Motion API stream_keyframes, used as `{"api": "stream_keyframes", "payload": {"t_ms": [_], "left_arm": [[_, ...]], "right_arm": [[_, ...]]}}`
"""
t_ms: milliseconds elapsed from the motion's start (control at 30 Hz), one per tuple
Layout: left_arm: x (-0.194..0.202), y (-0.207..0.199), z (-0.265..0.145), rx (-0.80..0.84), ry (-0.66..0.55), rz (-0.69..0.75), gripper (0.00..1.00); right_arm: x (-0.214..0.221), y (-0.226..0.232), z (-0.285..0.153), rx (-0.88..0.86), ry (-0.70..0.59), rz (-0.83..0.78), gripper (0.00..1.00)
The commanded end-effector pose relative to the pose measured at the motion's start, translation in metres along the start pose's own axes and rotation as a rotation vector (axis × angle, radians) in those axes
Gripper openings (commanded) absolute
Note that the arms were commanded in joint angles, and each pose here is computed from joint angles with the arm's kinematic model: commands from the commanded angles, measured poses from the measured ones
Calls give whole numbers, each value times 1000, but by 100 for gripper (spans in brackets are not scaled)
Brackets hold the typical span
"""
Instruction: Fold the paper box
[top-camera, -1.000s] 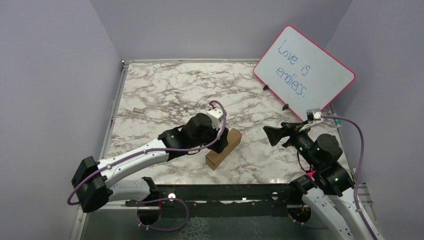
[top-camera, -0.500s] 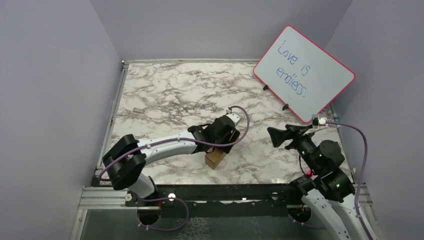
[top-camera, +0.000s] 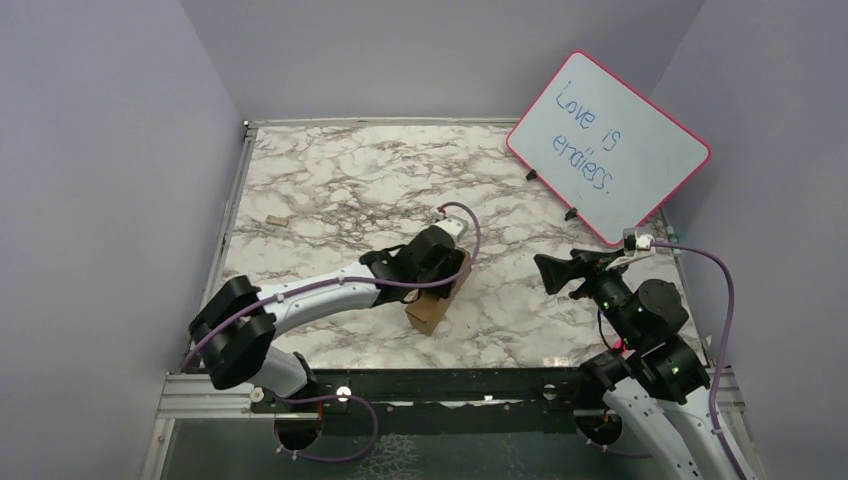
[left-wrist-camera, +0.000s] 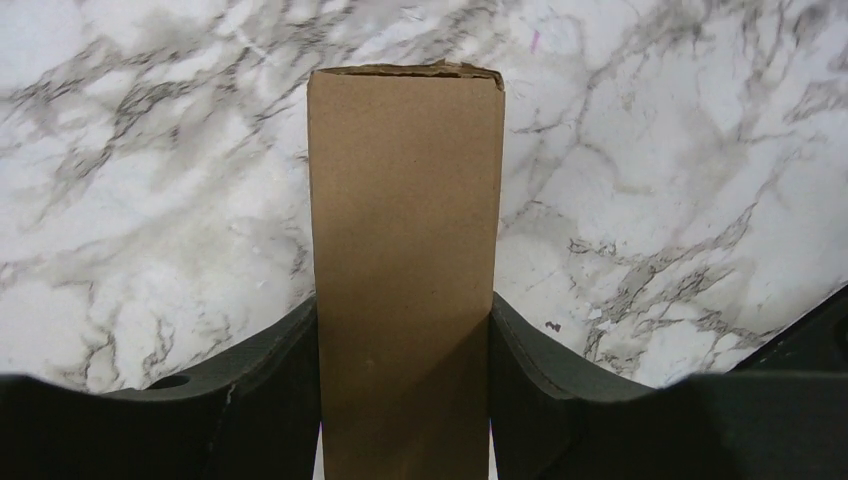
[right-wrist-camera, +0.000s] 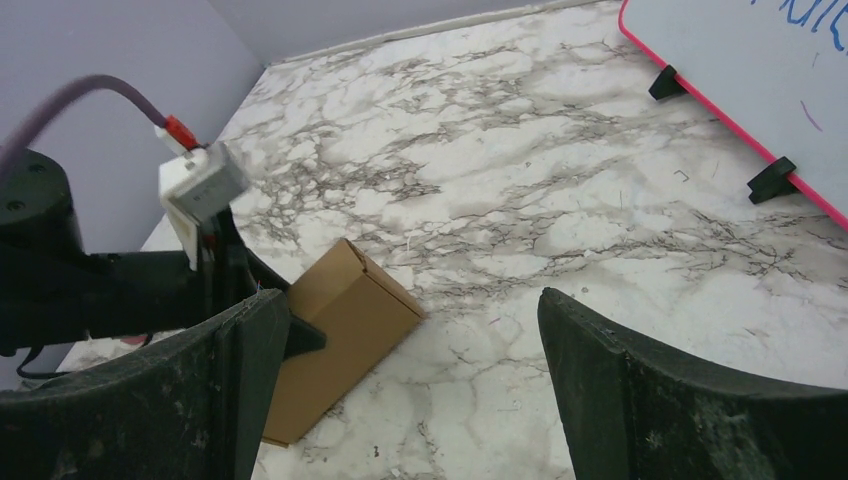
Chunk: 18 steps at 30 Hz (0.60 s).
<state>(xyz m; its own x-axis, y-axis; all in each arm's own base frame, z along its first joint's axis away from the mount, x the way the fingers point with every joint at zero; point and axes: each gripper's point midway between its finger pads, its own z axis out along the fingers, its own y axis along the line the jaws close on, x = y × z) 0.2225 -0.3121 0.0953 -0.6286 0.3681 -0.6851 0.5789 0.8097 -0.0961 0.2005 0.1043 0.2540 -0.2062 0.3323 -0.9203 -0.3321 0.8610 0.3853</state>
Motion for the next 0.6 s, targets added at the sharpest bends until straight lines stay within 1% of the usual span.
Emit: {"api": "stream_keyframes", "payload": {"t_ms": [0,67,100,167,267,400,567], "left_arm": [[-38,21,-23,125,-209,-326,46],[-47,38,-29,159,-294,-479,46],[-57,46,-34,174,-357,-550,46],[-60,63,-37,169,-425,-672,47],[-66,78,-42,191,-509,-842,49],[-75,85,-38,243,-566,-1029,49],[-83,94,-18,243,-596,-1172,50]], "right_arm": [[8,-3,1,8,23,2,100],[8,-2,1,4,24,4,100],[8,-1,1,2,25,5,100],[8,0,0,-3,25,7,100],[8,0,1,-5,29,5,100],[10,1,1,-10,36,5,100],[10,2,1,-15,36,5,100]]}}
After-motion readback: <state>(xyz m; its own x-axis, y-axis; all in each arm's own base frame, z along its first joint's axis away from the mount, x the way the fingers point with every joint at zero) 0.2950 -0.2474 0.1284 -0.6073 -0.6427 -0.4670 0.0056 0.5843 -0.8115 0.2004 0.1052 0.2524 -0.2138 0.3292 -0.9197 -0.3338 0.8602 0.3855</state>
